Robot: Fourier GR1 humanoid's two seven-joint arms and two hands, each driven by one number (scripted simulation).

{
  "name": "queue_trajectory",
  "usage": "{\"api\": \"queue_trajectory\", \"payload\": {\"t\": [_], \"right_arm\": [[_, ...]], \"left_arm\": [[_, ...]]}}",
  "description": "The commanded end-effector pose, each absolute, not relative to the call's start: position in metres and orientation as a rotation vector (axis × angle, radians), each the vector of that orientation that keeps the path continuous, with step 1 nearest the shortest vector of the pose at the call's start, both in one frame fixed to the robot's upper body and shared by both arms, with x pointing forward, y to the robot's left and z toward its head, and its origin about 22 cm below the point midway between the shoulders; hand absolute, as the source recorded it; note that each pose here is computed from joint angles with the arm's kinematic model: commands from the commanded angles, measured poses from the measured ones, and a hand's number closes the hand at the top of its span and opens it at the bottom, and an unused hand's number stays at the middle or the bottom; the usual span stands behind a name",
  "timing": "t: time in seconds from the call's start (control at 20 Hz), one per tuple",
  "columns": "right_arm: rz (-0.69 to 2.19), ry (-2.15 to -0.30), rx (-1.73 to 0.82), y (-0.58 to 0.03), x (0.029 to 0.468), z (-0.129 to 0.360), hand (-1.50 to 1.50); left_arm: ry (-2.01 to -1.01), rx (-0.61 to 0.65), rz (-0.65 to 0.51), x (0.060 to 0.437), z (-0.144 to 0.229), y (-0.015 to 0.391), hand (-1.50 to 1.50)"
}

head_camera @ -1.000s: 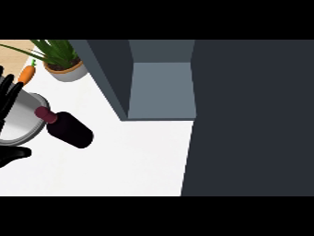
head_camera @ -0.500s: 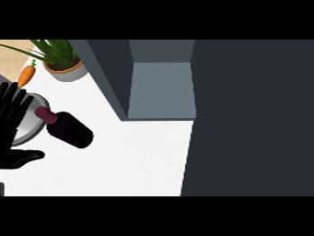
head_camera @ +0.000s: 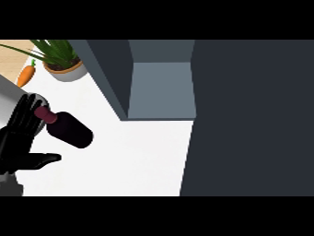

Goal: Pick up the wine, place it into the cabinet and close the cabinet

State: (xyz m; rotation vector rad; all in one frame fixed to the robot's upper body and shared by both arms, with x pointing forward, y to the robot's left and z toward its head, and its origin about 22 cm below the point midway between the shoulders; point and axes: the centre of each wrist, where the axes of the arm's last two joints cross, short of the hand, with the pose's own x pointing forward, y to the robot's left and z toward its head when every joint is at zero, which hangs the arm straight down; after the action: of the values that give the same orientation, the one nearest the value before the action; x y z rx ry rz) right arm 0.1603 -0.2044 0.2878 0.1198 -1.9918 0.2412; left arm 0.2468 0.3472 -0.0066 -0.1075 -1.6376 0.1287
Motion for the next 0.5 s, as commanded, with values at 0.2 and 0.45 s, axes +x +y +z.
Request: {"api": "queue_trajectory", "payload": {"t": [0.2,0.45], "right_arm": [[0.284,-2.019,0.195,-0.204,0.138,0.294,-1.5],[0.284,-1.997,0.204,-0.207,0.127,0.295,-1.5]], "left_arm": [[-1.584,-0.126,0.141,0.251,-0.033,0.365,-1.5],[-1.555,-0.106,0.125,0.243,-0.069,0.364,-1.5]]}}
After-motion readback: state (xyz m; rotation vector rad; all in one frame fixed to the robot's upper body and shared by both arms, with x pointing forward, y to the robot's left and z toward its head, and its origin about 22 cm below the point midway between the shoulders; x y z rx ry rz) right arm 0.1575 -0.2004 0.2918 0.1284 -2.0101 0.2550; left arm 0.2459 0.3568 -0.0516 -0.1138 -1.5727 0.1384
